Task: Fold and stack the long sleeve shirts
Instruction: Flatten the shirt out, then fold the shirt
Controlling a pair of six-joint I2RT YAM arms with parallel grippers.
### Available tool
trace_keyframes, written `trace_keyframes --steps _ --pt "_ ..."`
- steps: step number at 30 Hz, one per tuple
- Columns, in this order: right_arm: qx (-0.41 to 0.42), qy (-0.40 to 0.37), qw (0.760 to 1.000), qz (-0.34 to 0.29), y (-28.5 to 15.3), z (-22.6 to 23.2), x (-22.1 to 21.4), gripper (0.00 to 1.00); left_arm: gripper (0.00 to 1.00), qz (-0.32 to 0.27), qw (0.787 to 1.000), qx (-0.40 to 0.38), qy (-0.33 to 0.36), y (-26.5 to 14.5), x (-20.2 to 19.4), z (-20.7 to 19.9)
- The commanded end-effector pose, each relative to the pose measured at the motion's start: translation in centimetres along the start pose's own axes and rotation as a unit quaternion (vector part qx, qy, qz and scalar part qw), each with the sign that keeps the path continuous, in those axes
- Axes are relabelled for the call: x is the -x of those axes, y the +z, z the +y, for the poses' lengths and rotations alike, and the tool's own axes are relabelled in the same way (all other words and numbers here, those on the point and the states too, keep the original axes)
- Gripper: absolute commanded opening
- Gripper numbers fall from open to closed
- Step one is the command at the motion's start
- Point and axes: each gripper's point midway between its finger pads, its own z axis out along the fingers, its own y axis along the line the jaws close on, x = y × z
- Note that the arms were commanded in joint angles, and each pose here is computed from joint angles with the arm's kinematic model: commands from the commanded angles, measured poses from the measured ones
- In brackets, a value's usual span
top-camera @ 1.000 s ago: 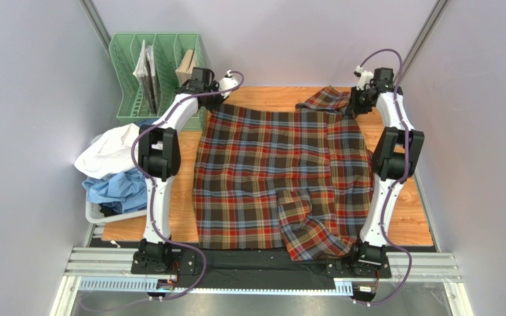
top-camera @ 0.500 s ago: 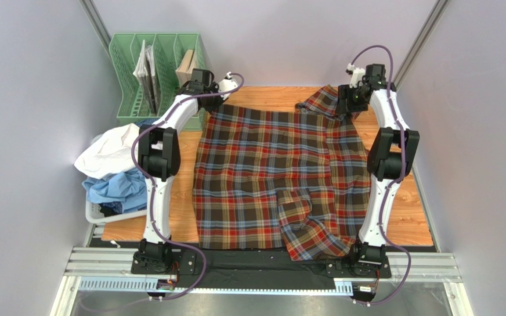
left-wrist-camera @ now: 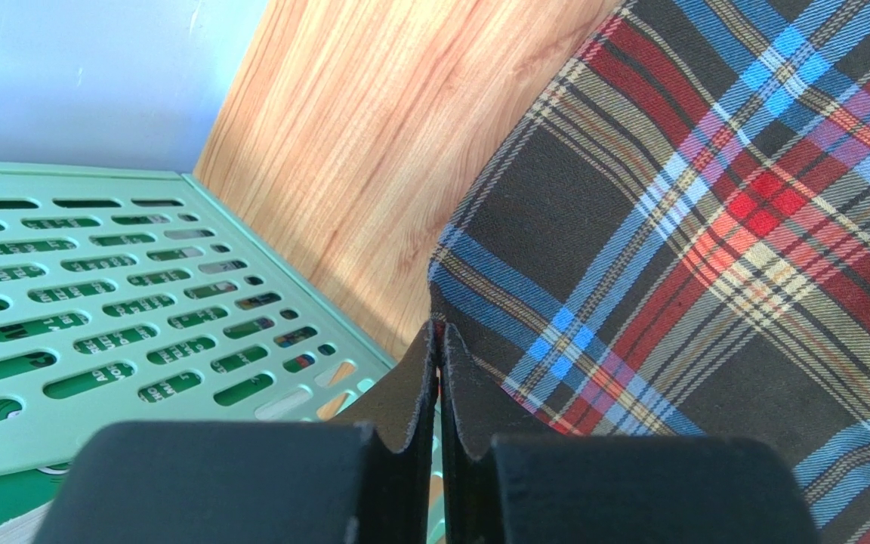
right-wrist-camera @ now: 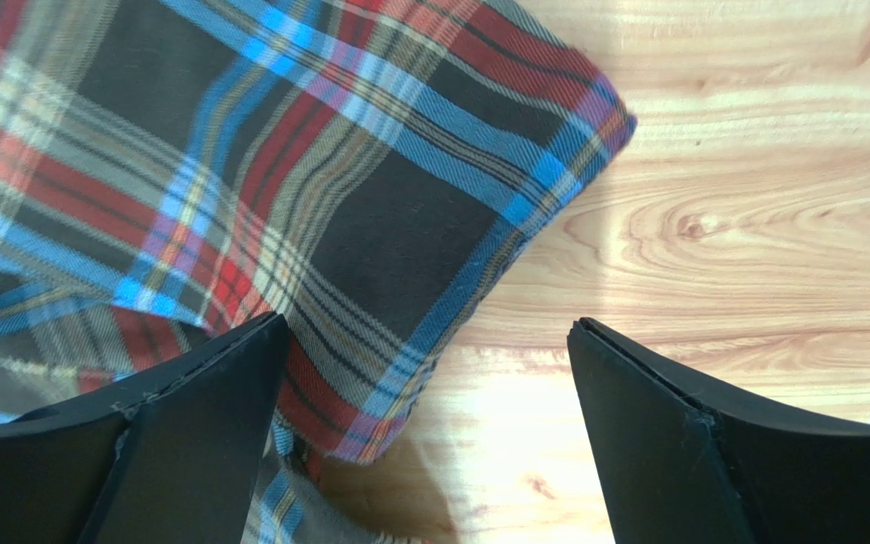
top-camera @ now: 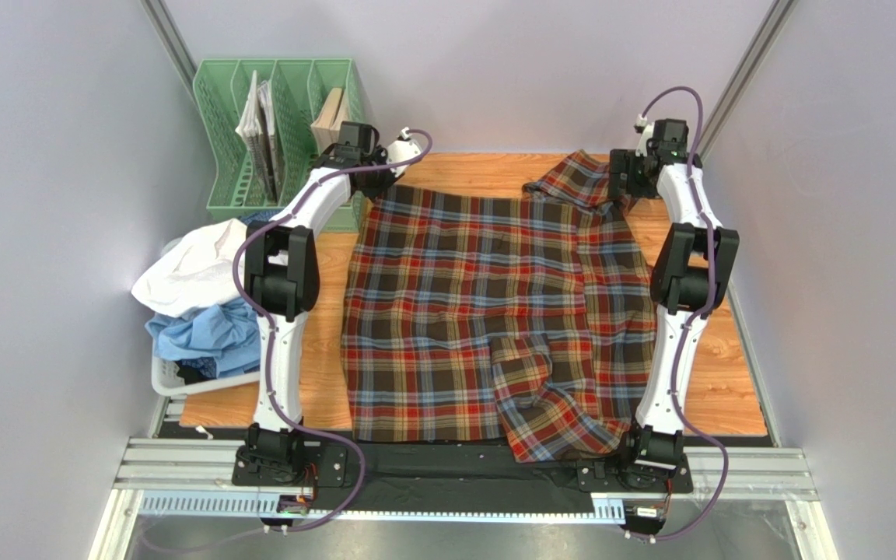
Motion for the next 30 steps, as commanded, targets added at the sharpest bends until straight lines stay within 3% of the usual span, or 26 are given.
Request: trace_keyframes --steps 1,4,7,10,14,16,19,20,22,29,30 --pt "0.0 0.084 0.996 -0.037 1.3 -1.7 1.7 1.0 0.06 -0.028 0.999 0.023 0.005 -1.7 2.3 1.9" --pt "0.051 0.14 0.988 -0.041 2.2 -1.4 1.9 1.0 0.1 -0.025 1.0 0.018 0.004 -1.8 2.2 1.7" --pt "0.081 0.146 0.985 -0.048 2.3 -0.8 2.3 0.98 0.15 -0.023 1.0 0.021 0.002 -1.8 2.1 1.8" --pt "0.098 0.164 0.98 -0.053 2.1 -0.5 2.7 0.88 0.23 -0.02 1.0 0.023 0.001 -1.8 2.1 2.0" --pt "0.114 0.173 0.976 -0.074 1.1 -1.0 4.2 0.55 0.41 -0.018 0.999 0.028 -0.007 -1.8 2.2 2.2" --pt "0.126 0.175 0.973 -0.083 0.3 -1.0 4.9 0.54 0.45 -0.015 0.999 0.032 -0.008 -1.9 2.1 2.4" --pt "0.144 0.173 0.969 -0.102 -1.0 -1.0 6.2 0.33 0.52 -0.012 0.999 0.035 -0.011 -1.9 2.0 2.5" --pt "0.149 0.167 0.968 -0.113 -1.8 -0.9 7.0 0.16 0.52 -0.009 0.999 0.039 -0.011 -1.9 2.0 2.7" --pt "0.157 0.163 0.966 -0.123 -2.7 -0.5 7.7 0.0 0.54 -0.008 0.999 0.047 -0.018 -2.1 2.0 3.0" --pt "0.216 0.11 0.951 -0.192 -9.6 5.2 13.1 0.0 0.57 -0.024 0.997 0.053 -0.043 -4.0 3.4 3.3" --pt "0.221 0.092 0.95 -0.203 -10.6 6.3 13.7 0.0 0.65 -0.028 0.997 0.052 -0.048 -4.2 3.5 3.3"
